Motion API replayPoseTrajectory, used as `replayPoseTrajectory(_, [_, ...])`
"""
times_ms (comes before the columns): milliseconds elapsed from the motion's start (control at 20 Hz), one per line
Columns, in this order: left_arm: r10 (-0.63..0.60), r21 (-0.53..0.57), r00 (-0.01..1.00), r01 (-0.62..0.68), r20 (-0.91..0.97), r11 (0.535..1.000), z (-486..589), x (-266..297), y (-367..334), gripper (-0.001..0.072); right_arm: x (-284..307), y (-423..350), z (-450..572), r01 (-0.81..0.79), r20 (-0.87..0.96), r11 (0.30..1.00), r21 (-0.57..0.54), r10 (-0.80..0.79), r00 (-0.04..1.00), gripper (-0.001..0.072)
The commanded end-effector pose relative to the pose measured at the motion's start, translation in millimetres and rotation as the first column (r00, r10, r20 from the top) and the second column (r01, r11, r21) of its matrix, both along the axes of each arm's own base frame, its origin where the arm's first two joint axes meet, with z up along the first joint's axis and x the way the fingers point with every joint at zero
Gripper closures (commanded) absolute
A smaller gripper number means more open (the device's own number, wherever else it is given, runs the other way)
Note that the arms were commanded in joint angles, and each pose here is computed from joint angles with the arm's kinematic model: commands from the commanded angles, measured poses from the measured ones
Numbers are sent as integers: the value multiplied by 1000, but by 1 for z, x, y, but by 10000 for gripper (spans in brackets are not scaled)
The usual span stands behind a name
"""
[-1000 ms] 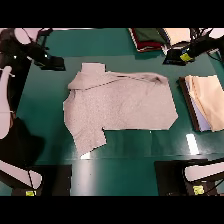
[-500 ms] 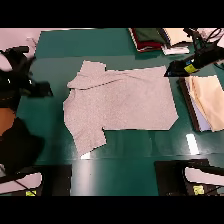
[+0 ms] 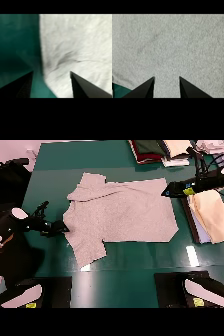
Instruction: Fold the shirts.
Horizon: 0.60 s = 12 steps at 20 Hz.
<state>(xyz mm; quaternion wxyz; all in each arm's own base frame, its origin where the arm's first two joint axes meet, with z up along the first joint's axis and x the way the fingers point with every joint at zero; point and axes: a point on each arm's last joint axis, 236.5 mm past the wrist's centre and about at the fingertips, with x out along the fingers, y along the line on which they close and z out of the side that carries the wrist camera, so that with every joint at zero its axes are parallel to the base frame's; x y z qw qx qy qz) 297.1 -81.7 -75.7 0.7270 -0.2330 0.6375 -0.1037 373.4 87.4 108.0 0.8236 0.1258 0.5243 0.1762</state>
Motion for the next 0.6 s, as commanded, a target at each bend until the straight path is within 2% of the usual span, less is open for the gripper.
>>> replayPoseTrajectory(0, [40, -71, 999, -37, 35, 997, 0, 5, -13, 163, -3, 1, 3, 6, 13, 1000, 8, -6, 1000, 354])
replayPoseTrajectory(250, [-63, -65, 997, 66, 48, 996, 0, -3, -37, 170, -4, 2, 2, 11, 6, 1000, 11, -11, 1000, 354])
replayPoseTrajectory(300, [-90, -54, 995, 93, 51, 994, -1, -6, -42, 340, -5, 2, 2, 10, 1, 1000, 11, -10, 1000, 354])
replayPoseTrajectory(350, [-102, -48, 993, 105, 51, 993, -1, -7, -44, 555, -6, 1, 1, 9, -4, 1000, 9, -9, 1000, 354])
replayPoseTrajectory(400, [-103, -46, 993, 105, 53, 993, -1, -6, -44, 688, -7, -1, 1, 12, -12, 1000, 8, -12, 1000, 354])
replayPoseTrajectory(550, [-147, 39, 986, 145, 72, 989, 11, 1, -28, 688, -22, -25, -10, 42, -93, 999, -9, -43, 995, 354])
